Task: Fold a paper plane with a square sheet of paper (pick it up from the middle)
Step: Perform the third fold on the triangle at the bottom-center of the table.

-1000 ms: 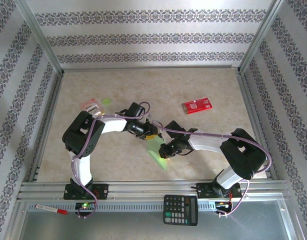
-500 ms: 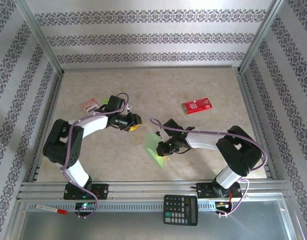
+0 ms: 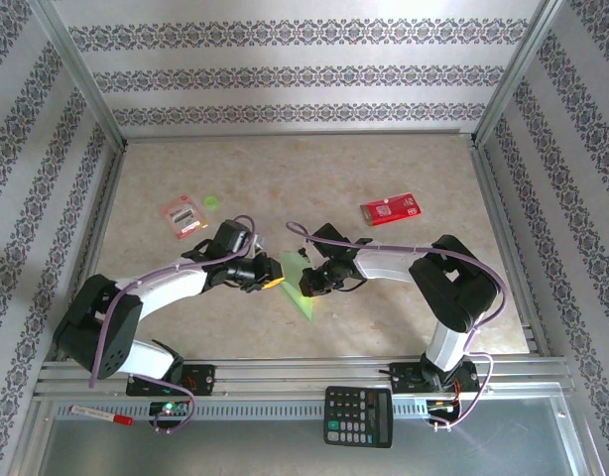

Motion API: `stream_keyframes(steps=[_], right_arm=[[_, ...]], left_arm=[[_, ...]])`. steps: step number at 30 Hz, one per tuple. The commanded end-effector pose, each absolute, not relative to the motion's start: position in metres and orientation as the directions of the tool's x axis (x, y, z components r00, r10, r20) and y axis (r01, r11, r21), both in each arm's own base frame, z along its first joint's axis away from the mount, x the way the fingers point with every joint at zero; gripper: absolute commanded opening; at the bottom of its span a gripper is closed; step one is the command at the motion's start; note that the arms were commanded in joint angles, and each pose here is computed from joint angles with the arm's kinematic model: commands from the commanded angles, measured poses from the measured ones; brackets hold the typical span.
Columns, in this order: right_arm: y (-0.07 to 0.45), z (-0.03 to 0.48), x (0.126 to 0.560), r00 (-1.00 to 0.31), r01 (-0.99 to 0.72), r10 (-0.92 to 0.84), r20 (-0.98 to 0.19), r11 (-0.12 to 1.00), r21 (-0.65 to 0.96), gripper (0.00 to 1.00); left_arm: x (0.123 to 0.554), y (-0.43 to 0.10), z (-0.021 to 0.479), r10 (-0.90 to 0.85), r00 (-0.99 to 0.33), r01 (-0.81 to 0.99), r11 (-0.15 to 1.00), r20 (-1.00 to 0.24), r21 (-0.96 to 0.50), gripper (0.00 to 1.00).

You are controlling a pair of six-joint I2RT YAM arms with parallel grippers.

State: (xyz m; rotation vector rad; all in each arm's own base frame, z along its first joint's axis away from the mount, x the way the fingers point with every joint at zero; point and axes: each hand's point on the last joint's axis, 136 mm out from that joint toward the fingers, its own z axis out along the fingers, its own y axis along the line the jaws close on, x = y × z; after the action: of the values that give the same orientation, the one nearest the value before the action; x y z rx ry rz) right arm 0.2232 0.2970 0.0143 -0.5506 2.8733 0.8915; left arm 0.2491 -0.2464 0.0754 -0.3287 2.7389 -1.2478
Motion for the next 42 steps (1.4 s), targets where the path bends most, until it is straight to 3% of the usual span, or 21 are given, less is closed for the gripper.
stream_keyframes(steps=[1, 42], right_arm=[[0.281, -0.008, 0.219, -0.938, -0.344, -0.322, -0.130, 0.809, 0.478, 0.00], [0.274, -0.016, 0.210, -0.937, -0.342, -0.331, -0.108, 0.814, 0.470, 0.00]], left_arm=[[0.259, -0.265, 0.075, -0.256, -0.967, -0.144, 0.597, -0.017, -0.789, 0.17], [0.241, -0.255, 0.008, -0.168, -0.985, -0.152, 0.746, 0.037, -0.648, 0.14]])
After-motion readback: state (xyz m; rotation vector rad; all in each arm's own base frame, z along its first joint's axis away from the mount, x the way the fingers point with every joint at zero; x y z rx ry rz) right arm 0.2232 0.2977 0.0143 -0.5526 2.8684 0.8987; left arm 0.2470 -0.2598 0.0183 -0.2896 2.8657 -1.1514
